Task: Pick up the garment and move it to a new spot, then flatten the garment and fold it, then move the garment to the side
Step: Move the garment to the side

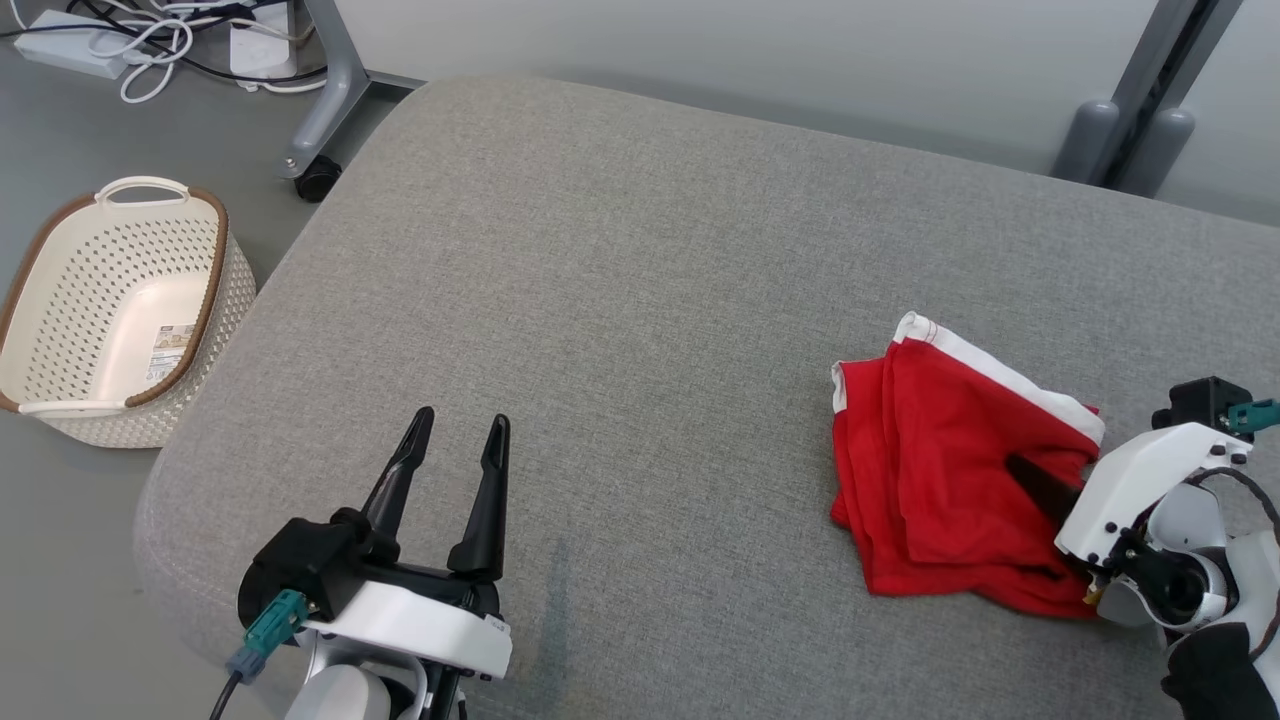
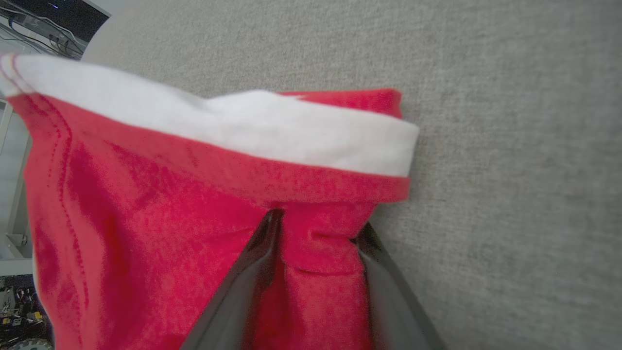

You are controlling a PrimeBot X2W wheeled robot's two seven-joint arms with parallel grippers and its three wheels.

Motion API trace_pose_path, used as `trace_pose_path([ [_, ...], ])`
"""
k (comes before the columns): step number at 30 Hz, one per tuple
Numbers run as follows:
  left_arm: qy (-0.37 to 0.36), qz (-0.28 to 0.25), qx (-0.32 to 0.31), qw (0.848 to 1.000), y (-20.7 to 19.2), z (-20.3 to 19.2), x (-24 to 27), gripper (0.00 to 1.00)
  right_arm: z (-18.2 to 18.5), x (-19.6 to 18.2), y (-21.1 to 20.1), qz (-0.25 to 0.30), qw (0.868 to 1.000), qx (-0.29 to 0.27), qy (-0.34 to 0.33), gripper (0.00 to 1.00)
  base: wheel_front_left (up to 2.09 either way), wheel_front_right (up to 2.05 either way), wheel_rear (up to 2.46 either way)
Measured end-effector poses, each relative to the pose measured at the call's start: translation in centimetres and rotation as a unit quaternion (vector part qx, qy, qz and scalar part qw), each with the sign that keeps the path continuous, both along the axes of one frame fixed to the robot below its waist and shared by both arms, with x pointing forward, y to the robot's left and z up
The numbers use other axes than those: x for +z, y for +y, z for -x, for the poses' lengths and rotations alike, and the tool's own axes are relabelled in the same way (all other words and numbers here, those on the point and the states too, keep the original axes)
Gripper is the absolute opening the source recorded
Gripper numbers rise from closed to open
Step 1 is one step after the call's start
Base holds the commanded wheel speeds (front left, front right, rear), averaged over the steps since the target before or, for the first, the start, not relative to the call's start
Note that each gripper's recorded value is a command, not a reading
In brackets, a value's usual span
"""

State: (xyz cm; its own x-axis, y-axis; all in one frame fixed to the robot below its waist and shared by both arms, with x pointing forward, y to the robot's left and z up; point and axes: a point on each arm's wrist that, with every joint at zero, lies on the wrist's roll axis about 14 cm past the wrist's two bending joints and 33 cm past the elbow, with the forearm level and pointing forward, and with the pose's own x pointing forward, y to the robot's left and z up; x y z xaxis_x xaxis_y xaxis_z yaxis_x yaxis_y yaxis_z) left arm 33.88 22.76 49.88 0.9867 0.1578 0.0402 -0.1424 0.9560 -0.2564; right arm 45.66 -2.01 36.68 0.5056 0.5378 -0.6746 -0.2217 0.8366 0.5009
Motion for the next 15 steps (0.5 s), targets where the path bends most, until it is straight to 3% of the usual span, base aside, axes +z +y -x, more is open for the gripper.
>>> trace_pose_path([
  [6,-0.004,-0.002,-0.011,1.000,-0.6,-0.2,0.2,1.00,0.0,1.4,0.7,-0.020,0.999,-0.008,-0.028,0.00,0.00,0.00,0.00],
  [15,-0.036,-0.001,-0.084,0.996,-5.0,-2.0,1.9,1.00,-0.4,6.0,-2.2,-0.020,0.993,-0.028,-0.111,0.00,0.00,0.00,0.00],
])
